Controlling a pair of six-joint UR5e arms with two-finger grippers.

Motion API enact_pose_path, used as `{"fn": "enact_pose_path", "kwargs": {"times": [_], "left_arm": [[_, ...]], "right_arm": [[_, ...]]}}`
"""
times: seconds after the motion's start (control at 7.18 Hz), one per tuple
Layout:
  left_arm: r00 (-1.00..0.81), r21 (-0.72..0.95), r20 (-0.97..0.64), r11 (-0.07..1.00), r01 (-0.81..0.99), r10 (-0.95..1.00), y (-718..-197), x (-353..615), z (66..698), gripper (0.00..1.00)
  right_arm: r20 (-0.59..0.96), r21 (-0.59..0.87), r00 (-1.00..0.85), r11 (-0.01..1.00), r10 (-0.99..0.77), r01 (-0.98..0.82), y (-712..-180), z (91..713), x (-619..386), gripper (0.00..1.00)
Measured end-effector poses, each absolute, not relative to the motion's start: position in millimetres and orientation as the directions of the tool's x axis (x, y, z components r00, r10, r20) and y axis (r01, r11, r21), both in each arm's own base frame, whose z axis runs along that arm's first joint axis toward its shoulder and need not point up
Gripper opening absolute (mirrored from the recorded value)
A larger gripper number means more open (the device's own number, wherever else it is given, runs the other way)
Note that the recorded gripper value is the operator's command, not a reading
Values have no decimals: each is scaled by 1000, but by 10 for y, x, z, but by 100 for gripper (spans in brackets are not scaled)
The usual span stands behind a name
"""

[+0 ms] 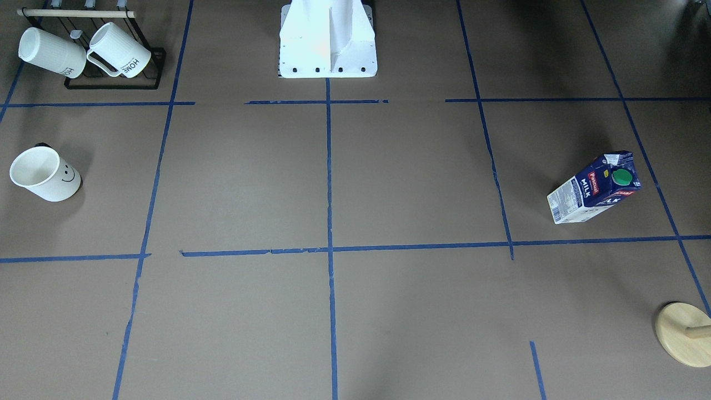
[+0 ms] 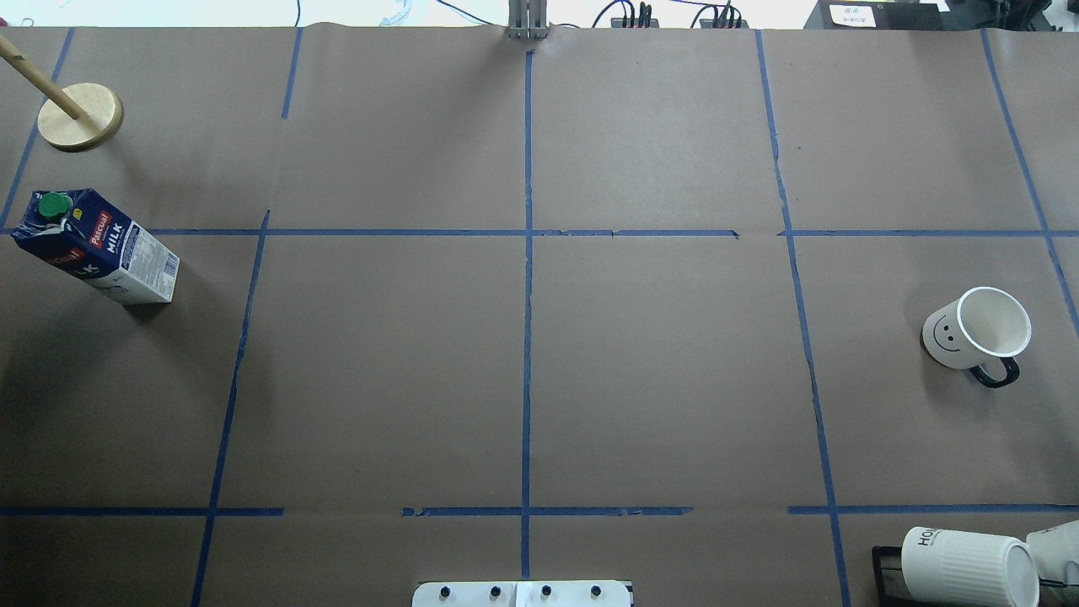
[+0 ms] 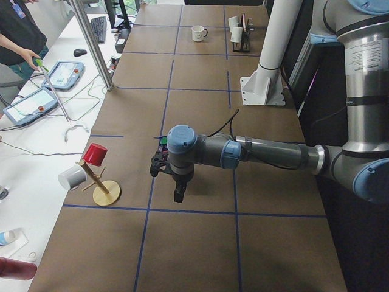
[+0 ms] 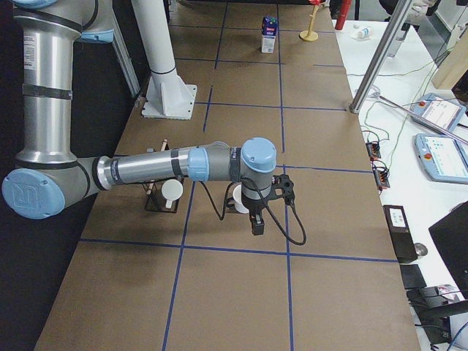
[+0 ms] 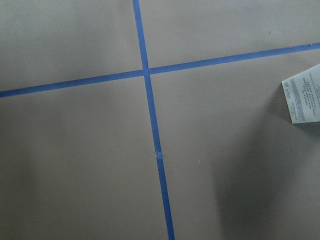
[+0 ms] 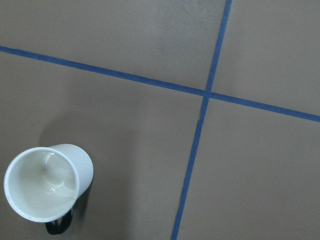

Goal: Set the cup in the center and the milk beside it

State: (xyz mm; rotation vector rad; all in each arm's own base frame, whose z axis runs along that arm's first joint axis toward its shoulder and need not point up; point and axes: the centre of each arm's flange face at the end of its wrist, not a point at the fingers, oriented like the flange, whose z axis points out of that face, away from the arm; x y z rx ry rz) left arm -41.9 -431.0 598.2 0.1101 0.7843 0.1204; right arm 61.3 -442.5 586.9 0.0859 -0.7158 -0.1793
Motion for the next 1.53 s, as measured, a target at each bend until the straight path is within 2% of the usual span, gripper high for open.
{"fn": "enact_pose_path", "kwargs": {"times": [0.7,0.98,1.53], "left_arm": [[702,145,-696,987,-71,153,-4320,-403,5992,100],[701,146,-696,987,-71,153,-4320,-406,5983,100],[701,143,-697,987,-71,151,-4319,-405,6000,100]], "right_arm": [[675,158,713,981,-193,116,-4506,5745,422,100],[712,157,688,987,-138,36,-4572,5561,-187,100],[739,146,669,989,-85,-35,-4324,5584,-1151,99]]}}
